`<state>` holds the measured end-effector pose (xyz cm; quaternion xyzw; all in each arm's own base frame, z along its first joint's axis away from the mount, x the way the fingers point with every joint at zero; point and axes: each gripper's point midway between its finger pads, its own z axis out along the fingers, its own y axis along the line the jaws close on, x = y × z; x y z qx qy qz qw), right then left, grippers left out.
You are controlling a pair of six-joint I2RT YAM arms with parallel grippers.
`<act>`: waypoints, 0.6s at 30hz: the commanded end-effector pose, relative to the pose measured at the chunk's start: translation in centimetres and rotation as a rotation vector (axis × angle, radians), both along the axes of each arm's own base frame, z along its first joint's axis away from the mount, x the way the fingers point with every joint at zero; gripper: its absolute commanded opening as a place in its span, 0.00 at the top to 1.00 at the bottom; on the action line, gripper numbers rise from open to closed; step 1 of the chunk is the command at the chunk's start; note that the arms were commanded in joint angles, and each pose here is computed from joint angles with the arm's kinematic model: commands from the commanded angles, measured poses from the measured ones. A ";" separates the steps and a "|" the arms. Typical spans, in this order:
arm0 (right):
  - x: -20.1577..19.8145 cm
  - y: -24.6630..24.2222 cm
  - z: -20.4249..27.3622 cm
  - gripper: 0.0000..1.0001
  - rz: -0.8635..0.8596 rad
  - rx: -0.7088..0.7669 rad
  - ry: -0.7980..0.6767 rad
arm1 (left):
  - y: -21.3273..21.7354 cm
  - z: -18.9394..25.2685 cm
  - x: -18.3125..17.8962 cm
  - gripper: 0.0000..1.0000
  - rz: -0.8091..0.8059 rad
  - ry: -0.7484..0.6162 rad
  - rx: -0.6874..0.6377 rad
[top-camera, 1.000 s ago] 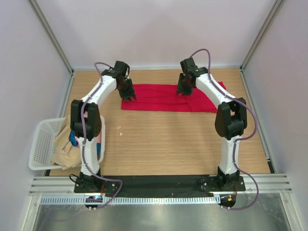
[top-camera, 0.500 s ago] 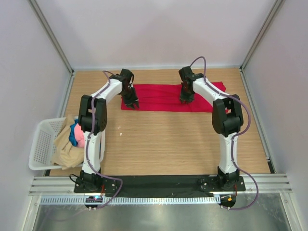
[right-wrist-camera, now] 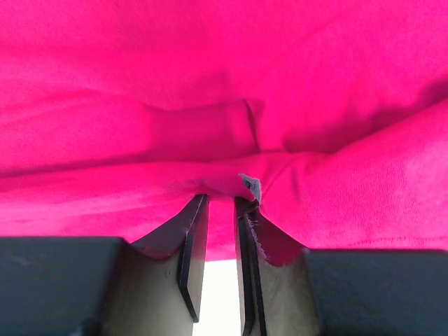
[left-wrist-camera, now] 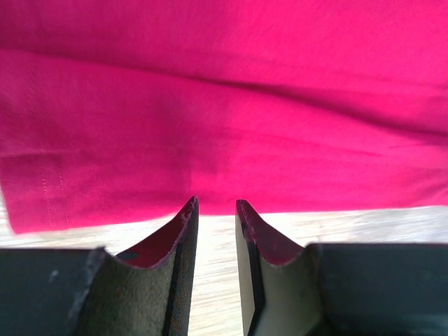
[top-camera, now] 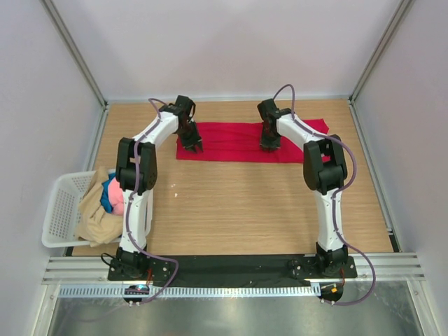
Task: Fold and stack the t-shirts
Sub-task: Fold the tshirt
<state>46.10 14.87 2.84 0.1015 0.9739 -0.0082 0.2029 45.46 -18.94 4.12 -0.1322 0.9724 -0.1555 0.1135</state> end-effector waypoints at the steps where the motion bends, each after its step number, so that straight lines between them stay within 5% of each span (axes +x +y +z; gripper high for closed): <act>1: 2.1 0.1 1.9 0.72 0.007 -0.015 -0.074 | 0.7 1.0 2.0 0.71 0.046 -0.049 0.015; 18: 10.5 0.5 3.2 0.63 -0.004 0.026 -0.219 | 3.0 -4.2 0.6 0.72 0.076 0.105 0.073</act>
